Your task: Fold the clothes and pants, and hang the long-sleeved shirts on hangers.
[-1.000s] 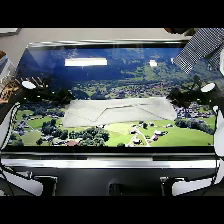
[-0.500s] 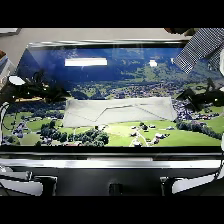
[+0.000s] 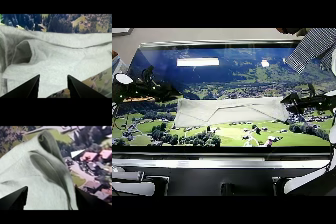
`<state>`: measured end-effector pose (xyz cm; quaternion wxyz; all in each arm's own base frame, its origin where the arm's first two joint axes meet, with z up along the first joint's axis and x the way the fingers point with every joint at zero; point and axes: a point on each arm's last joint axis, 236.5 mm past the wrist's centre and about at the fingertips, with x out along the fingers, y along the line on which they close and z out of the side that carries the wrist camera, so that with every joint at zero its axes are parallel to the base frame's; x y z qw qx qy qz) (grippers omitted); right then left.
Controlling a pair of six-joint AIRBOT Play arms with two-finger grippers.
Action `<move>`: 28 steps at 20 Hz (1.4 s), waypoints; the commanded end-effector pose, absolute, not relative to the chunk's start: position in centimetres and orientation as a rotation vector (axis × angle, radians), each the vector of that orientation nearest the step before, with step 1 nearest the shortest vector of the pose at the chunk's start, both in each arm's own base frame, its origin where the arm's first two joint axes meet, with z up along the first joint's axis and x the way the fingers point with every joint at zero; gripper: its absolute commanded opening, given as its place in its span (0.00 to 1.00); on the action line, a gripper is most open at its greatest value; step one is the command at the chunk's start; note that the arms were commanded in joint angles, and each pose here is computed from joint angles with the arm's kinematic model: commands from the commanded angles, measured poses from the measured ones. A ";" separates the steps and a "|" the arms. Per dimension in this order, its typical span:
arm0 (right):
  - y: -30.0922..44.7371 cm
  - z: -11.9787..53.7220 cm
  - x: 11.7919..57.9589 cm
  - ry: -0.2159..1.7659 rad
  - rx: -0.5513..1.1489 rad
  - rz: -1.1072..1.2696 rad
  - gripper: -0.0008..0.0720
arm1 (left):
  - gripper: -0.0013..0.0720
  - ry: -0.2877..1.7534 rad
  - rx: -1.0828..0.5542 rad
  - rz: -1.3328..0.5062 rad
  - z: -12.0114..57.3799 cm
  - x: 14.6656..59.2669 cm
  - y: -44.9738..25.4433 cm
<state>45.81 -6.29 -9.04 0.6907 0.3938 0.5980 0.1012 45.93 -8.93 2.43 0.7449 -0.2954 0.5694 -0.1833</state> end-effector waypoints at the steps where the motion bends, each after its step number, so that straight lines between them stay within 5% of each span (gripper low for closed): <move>1: -3.8 -10.2 45.1 1.411 0.832 0.273 0.91 | 0.57 1.247 -0.654 -0.394 2.5 46.0 -8.9; 3: -2.4 -10.7 44.8 1.455 0.788 0.270 0.70 | 0.57 1.249 -0.659 -0.393 2.5 45.9 -8.9; 6: -1.4 -10.3 44.7 1.467 0.749 0.284 0.13 | 0.57 1.249 -0.685 -0.398 2.8 46.0 -9.3; 7: -1.5 -9.6 44.8 1.454 0.744 0.281 0.05 | 0.52 1.249 -0.697 -0.410 3.0 45.9 -9.6; 8: -1.6 -8.6 45.0 1.438 0.747 0.265 0.05 | 0.48 1.251 -0.702 -0.418 3.1 45.8 -9.9; 10: -2.1 -5.9 45.0 1.408 0.732 0.226 0.05 | 0.05 1.259 -0.698 -0.434 3.2 45.7 -11.2; 16: -4.7 2.5 41.7 1.365 0.616 0.044 0.05 | 0.04 1.253 -0.723 -0.452 1.0 46.5 -23.3; 21: -5.1 9.5 39.6 1.241 0.589 -0.040 0.05 | 0.04 1.254 -0.928 -0.516 -2.5 44.5 -38.1; 28: -3.8 13.8 37.7 1.170 0.608 -0.036 0.05 | 0.04 1.348 -1.046 -0.633 -4.8 37.7 -53.0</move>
